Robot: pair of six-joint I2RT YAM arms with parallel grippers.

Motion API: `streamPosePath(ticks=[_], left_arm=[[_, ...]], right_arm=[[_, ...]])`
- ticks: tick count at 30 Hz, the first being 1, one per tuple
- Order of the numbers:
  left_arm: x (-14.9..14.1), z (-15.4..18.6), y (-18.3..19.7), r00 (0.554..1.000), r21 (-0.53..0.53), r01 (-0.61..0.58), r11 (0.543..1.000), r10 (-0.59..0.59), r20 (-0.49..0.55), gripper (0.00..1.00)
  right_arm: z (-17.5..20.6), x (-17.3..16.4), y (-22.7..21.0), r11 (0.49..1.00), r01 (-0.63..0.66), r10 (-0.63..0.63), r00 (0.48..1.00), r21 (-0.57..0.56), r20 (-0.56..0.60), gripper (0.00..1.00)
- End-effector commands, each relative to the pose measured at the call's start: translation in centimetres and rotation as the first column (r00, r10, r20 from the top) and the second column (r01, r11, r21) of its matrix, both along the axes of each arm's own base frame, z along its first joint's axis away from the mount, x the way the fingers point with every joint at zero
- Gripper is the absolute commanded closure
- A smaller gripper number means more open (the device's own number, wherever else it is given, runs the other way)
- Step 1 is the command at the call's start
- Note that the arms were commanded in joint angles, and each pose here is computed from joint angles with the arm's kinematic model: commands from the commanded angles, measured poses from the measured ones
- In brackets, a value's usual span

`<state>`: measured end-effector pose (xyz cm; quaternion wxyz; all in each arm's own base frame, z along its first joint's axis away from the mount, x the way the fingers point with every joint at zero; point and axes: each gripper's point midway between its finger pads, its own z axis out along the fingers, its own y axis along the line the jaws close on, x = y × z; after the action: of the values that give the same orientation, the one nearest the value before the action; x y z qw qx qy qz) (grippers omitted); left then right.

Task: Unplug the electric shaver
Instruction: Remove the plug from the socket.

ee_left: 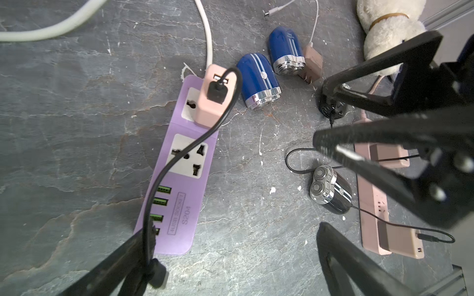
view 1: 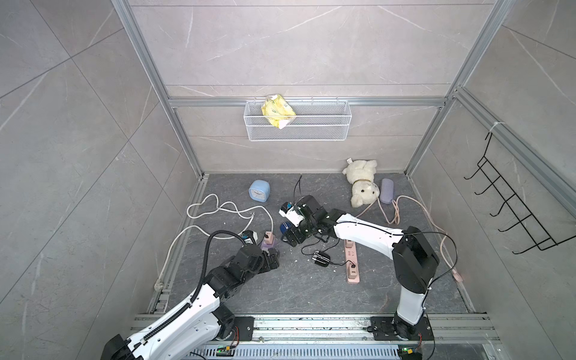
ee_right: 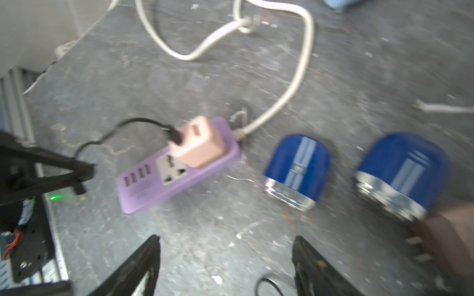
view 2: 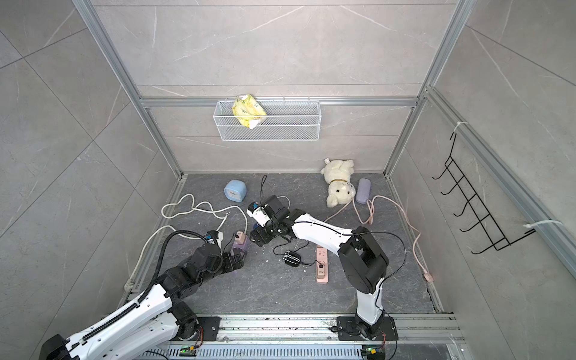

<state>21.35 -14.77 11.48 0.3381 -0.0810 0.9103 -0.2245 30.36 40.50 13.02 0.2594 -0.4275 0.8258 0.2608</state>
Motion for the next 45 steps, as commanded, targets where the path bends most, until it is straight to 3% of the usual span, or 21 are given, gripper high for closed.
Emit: streamPosePath(ticks=[1, 6, 11, 13, 34, 39, 43, 45], left_arm=[[0.1, -0.1, 1.2, 0.997, -0.007, -0.071, 0.997, 0.071, 0.015, 0.01], [-0.1, -1.1, 1.4, 0.995, -0.059, -0.09, 0.994, 0.092, 0.036, 0.01], [0.5, -1.1, 0.4, 0.993, -0.135, -0.055, 0.989, 0.068, 0.092, 0.28], [0.6, -1.1, 0.1, 0.994, -0.132, -0.042, 0.99, 0.055, 0.095, 0.33], [1.1, 0.1, -2.2, 0.998, -0.11, 0.054, 0.992, -0.048, 0.052, 0.26], [1.2, -0.2, -2.8, 0.997, -0.117, 0.068, 0.991, -0.064, 0.038, 0.26], [1.2, -0.2, -3.2, 0.996, -0.118, 0.082, 0.99, -0.079, 0.03, 0.25], [1.1, -0.3, -3.3, 0.996, -0.12, 0.09, 0.989, -0.088, 0.02, 0.15]], right_arm=[[1.0, -0.7, 3.5, 0.991, -0.123, 0.12, 0.99, 0.043, 0.067, 0.19], [-0.1, -1.0, 5.7, 0.981, -0.189, 0.185, 0.981, 0.051, 0.063, 0.19], [-1.7, -0.9, 6.8, 0.972, -0.231, 0.23, 0.972, 0.032, 0.044, 0.2], [-2.1, -1.0, 7.0, 0.969, -0.245, 0.244, 0.969, 0.028, 0.04, 0.2], [-4.7, -0.6, 7.8, 0.955, -0.297, 0.296, 0.952, 0.003, 0.083, 0.26], [-5.1, -0.6, 8.3, 0.947, -0.32, 0.315, 0.943, 0.029, 0.103, 0.34], [-5.4, 0.2, 8.3, 0.957, -0.29, 0.286, 0.949, 0.018, 0.132, 0.5], [-5.5, 0.4, 8.1, 0.961, -0.277, 0.273, 0.952, 0.013, 0.139, 0.55]])
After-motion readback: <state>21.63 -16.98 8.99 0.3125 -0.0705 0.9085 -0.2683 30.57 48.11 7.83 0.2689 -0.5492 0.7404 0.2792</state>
